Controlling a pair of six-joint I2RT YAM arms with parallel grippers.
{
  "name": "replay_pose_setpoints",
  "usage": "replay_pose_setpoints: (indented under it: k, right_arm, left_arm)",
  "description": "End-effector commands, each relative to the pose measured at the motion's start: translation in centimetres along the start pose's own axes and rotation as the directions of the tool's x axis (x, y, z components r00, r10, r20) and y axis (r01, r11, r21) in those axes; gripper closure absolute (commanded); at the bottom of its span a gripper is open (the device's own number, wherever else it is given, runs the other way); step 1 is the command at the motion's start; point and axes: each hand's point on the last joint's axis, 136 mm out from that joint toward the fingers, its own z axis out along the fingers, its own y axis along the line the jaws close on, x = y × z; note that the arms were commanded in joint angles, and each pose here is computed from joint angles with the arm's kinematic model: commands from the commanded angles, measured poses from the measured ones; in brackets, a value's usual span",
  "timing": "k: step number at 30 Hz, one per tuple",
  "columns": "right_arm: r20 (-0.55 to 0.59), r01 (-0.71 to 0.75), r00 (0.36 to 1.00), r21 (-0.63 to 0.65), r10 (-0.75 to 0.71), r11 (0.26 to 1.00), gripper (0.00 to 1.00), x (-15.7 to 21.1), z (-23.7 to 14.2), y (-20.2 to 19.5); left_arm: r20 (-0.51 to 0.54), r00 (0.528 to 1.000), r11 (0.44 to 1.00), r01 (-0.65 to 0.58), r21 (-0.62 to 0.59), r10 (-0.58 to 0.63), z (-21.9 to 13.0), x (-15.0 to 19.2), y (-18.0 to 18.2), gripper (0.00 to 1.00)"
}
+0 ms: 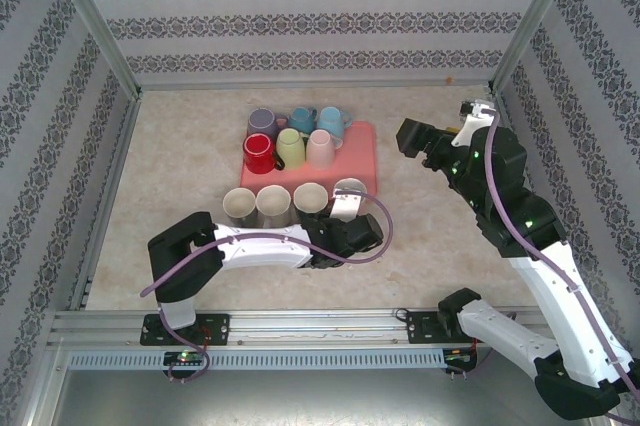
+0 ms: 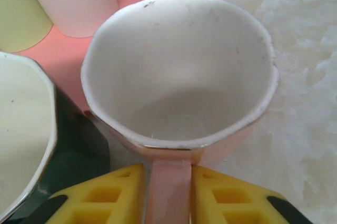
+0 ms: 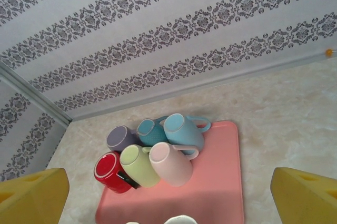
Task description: Turn the mug right side up
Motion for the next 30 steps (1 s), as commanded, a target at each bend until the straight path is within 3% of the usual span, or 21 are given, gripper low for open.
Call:
replay_pose_setpoints:
  k: [1,22,30]
  right_arm:
    - [0.021,-0.021,1.000,-0.022,0.022,1.000,0.02,-0.5,-0.2,0.3]
    - [0.028,-0.037,0.999,-0.035,0.038,0.999,0.02,-0.6,-1.0,0.3]
    - [0.002,-0.024,1.000,-0.077,0.024,0.997,0.02,-0.3,-1.3,1.1]
  left_arm:
    - [0.010,1.000,0.999,-0.007,-0.045,0.007,0.0,-0.2,0.6,0.67]
    - [0.047,0.998,0.998,0.045,0.034,-0.046,-3.2,-3.2,0.9,0.53]
    - [0.082,0.997,0.984,-0.008,0.178,-0.007,-7.1,-6.6,0.2,0.46]
